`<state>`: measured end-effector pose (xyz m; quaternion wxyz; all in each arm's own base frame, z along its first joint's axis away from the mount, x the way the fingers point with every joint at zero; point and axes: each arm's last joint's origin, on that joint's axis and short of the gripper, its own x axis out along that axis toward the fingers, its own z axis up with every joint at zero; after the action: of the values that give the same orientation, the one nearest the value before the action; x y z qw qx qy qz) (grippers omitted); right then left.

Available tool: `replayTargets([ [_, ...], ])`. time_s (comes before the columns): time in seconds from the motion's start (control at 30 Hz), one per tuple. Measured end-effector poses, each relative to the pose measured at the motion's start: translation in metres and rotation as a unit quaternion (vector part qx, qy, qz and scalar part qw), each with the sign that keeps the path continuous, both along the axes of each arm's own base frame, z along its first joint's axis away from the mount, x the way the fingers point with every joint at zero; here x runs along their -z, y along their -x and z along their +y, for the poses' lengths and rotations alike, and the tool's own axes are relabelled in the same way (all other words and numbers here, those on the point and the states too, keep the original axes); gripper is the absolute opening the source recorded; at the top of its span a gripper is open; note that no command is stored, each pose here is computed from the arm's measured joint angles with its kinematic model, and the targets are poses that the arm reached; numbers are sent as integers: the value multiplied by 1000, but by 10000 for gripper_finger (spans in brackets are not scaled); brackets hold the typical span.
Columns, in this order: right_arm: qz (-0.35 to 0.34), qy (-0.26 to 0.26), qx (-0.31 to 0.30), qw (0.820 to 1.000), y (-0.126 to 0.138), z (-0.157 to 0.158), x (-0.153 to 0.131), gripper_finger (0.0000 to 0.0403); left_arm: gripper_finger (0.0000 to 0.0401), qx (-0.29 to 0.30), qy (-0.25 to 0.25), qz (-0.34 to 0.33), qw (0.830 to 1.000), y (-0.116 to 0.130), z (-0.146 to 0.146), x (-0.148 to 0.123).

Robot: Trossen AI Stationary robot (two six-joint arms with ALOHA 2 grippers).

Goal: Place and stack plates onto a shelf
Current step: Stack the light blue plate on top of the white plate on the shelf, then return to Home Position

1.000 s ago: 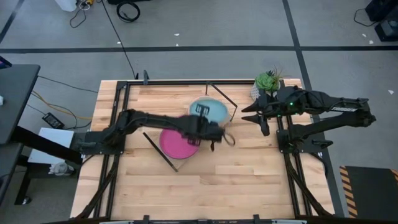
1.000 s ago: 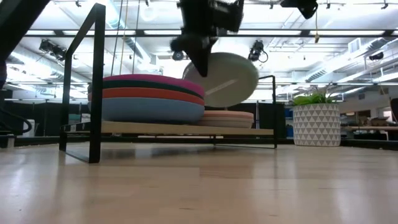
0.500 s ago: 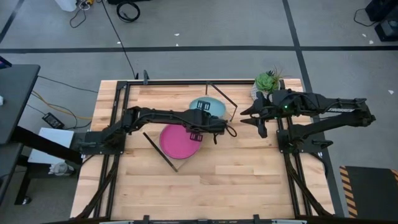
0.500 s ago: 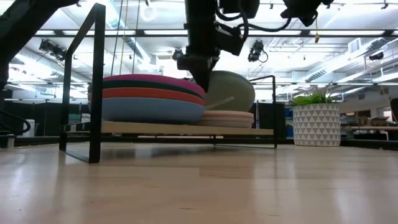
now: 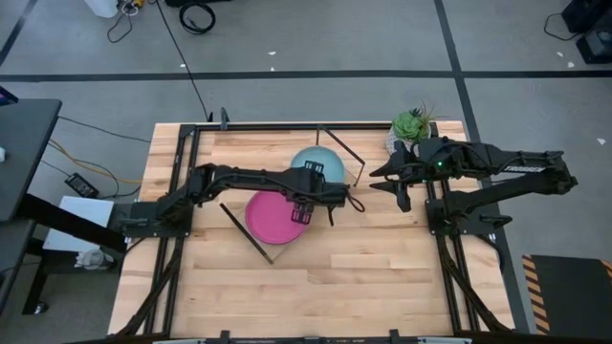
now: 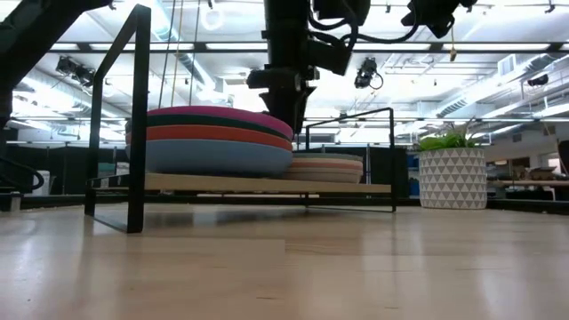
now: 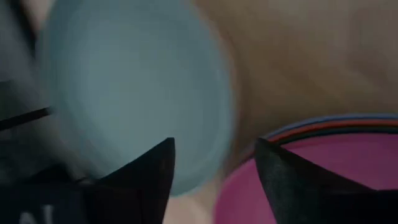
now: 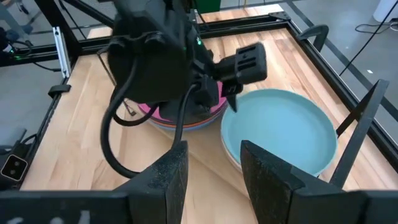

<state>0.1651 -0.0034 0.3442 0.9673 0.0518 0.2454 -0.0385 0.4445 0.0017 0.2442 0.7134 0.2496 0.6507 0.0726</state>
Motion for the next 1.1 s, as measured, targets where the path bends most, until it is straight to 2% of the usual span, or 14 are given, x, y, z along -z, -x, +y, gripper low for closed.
replayTargets([
  [0.07,0,0,0,1000,0,0,0,153,238,1,34,-1,999,0,2,1],
  [0.23,0,0,0,1000,0,0,0,153,233,4,59,-11,998,1,7,-5],
  [0.37,1,1,-1,1000,0,0,0,153,205,20,131,-100,986,14,3,-53],
  [0.5,5,9,-13,1000,-1,3,6,153,179,19,168,-144,975,31,-3,-86],
  [0.7,-30,40,-19,999,-1,7,30,153,155,49,173,-193,965,52,-22,-121],
  [0.9,-84,57,-28,994,13,7,48,150,146,66,171,-186,965,55,-39,-121],
  [1.1,-146,59,-17,987,36,5,68,141,146,51,144,-168,974,64,-50,-122],
])
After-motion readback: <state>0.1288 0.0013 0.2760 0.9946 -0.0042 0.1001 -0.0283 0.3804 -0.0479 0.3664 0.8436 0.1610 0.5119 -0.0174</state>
